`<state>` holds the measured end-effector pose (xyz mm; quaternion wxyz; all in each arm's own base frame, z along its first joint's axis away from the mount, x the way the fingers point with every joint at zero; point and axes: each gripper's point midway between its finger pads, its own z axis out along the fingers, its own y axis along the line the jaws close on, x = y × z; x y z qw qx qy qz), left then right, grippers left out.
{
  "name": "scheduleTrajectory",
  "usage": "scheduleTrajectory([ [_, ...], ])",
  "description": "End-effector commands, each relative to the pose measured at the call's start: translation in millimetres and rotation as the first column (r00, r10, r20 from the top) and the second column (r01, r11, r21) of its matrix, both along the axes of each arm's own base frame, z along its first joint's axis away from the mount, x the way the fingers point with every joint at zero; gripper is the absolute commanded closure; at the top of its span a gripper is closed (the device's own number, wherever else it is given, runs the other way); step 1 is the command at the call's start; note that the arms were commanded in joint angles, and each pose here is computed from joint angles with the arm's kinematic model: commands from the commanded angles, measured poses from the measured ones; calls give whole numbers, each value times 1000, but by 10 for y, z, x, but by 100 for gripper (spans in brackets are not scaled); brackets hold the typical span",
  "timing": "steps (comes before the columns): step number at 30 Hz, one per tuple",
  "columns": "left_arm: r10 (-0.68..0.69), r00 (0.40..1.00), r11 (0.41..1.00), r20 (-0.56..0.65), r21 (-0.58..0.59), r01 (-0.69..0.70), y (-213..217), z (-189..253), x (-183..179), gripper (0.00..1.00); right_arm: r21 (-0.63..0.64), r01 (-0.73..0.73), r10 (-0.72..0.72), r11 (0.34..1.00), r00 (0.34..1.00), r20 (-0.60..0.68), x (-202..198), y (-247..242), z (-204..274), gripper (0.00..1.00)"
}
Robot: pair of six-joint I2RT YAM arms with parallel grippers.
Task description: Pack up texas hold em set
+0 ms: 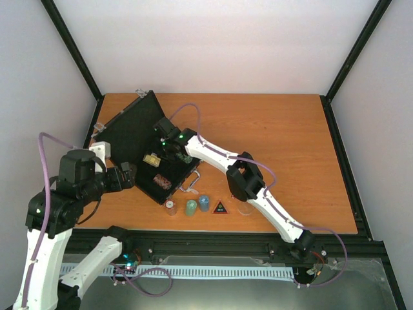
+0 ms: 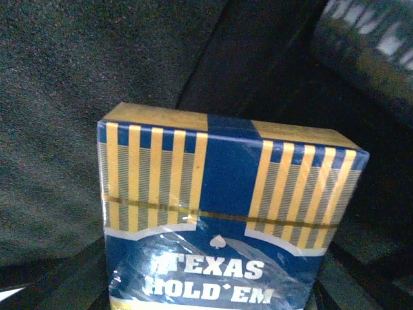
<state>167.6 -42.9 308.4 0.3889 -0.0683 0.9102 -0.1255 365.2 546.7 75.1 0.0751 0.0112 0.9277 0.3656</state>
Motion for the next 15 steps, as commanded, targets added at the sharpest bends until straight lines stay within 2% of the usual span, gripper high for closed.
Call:
scheduleTrajectory([
  [1, -13, 1000, 1000, 15, 13, 13, 37, 75, -123, 0, 72, -10, 10, 997, 1000, -1, -32, 204, 66, 82],
  [2, -12, 1000, 1000, 14, 14, 12, 42, 73, -132, 0, 70, -5, 5, 998, 1000, -7, -33, 205, 45, 81],
  [6, -11, 1000, 1000, 11, 22, 11, 60, 60, -159, 0, 45, 16, -16, 999, 1000, -3, -16, 167, 5, 70],
  [11, -17, 1000, 1000, 16, 21, 17, 54, 71, -168, 0, 41, 34, -35, 999, 999, 36, 35, 148, 109, 50],
  [15, -20, 1000, 1000, 21, 17, 19, 49, 87, -170, 0, 54, 32, -35, 998, 998, 52, 50, 161, 188, 48],
])
